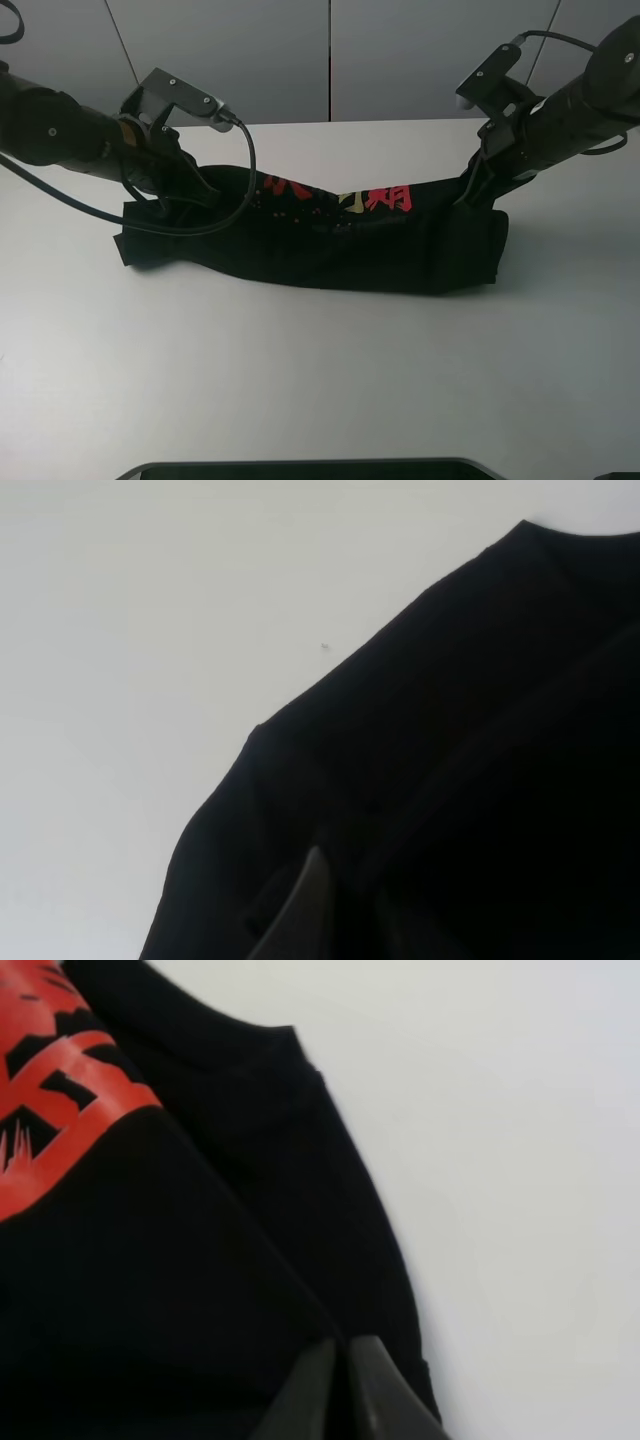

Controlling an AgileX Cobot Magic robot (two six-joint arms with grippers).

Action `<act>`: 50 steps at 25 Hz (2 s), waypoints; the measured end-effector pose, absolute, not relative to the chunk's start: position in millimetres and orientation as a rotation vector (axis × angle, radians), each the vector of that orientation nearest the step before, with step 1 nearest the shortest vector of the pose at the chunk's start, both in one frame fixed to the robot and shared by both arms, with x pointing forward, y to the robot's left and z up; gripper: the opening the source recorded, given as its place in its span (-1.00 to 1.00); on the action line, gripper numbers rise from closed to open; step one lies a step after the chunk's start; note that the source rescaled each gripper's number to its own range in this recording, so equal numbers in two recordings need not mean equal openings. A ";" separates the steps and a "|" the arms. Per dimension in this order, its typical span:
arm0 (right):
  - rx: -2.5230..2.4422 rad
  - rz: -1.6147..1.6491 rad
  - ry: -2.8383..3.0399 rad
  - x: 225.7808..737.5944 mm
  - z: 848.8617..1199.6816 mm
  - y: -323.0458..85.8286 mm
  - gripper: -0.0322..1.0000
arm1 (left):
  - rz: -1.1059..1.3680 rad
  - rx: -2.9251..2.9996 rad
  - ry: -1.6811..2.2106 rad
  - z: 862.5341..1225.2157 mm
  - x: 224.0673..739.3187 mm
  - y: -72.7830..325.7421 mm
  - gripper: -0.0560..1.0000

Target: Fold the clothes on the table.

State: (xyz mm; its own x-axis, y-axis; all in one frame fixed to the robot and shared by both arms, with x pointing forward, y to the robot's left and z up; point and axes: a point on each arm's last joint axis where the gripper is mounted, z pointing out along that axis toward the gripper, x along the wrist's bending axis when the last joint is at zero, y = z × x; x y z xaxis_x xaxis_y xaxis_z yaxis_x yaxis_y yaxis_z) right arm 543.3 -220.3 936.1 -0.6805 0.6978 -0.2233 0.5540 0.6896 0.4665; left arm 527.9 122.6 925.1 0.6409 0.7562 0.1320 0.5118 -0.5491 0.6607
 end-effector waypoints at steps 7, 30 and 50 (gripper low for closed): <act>0.991 0.509 2.491 549.0 926.2 -220.5 -0.94 | 0.577 2.187 1.062 920.6 541.0 133.7 -0.82; 1.559 0.688 2.303 550.2 928.9 -215.4 1.00 | 0.370 2.202 1.377 934.5 550.8 133.2 0.99; 1.987 0.333 2.262 541.5 936.3 -224.7 1.00 | 0.090 2.258 1.757 891.9 573.8 151.9 0.99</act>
State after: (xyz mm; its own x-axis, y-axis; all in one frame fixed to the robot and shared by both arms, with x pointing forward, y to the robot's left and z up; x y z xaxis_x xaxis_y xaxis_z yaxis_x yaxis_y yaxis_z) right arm 541.5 -224.7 936.3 -0.1360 0.9889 0.0600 0.9642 0.1182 0.2374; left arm 573.8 151.9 891.9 0.2592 0.9583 -0.1199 0.9410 -0.2226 0.2550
